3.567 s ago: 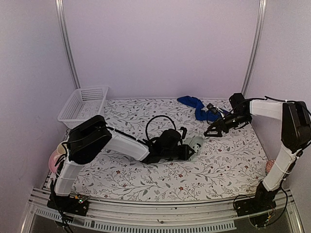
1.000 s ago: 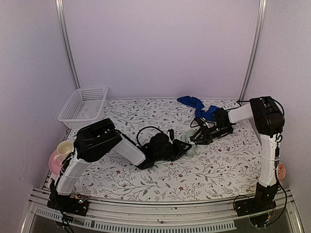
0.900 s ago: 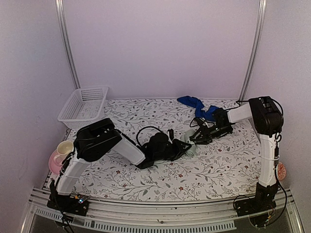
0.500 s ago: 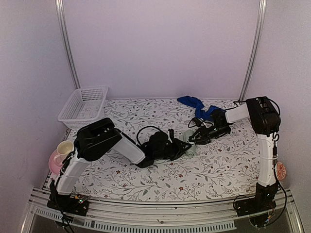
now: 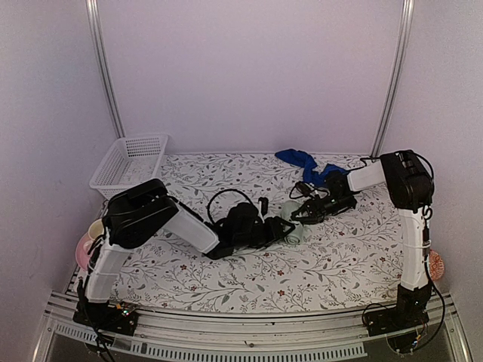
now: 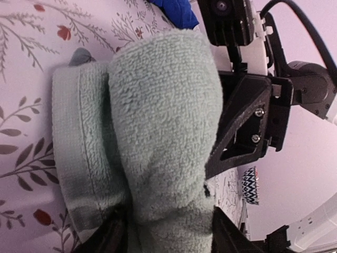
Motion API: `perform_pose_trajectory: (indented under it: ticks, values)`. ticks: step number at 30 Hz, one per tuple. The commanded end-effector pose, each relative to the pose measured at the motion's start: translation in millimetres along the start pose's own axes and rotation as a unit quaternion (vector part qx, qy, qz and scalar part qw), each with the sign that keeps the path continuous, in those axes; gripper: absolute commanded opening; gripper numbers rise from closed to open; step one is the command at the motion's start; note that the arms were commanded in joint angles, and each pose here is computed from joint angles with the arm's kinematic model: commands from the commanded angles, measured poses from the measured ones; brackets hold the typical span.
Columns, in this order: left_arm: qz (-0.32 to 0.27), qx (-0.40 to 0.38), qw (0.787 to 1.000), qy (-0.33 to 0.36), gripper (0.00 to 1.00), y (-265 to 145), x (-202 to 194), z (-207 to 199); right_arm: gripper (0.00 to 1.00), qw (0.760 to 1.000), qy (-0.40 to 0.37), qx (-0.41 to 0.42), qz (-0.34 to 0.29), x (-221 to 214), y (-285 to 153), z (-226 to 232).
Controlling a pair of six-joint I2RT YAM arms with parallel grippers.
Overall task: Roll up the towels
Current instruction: Pick up the towel from the center of the board.
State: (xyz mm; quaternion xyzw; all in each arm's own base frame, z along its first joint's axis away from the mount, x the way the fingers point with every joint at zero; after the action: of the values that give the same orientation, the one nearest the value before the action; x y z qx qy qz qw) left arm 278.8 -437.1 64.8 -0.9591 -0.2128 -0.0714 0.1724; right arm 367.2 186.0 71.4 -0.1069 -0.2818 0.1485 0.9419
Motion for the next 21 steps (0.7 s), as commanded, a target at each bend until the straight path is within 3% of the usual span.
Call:
perform_pose_trajectory:
  ticks: [1,11,16,21]
  values:
    - [-0.016,0.056,0.994,0.091,0.58,-23.5,3.5,1.2,0.11,0.997,-0.049,0.052,-0.017,22.4,-2.7,34.7]
    - [-0.034,-0.052,0.98,0.188,0.97,-63.2,11.4,-30.9,0.11,0.988,-0.132,0.073,-0.029,39.4,-16.2,77.9]
    - [-0.056,-0.15,0.969,0.187,0.97,-90.2,17.0,-38.5,0.11,0.981,-0.167,0.089,-0.037,48.2,-23.2,100.9]
    - [-0.026,-0.218,0.956,0.194,0.97,-88.3,12.8,-47.2,0.11,0.969,-0.218,0.101,-0.05,52.1,-30.1,126.0]
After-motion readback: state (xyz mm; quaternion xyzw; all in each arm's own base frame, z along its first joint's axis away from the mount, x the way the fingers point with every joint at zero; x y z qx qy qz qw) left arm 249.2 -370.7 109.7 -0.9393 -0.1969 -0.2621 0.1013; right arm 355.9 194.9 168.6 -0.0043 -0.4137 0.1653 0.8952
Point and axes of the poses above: each gripper's point midway between its finger pads, its own y axis out along the fingers, its own z axis along the line the jaws close on, x = y × z, the point moved 9 cm from there along -y, back along the fingers, and after that the axes turned 11 degrees about -y, right-handed, at the moved point
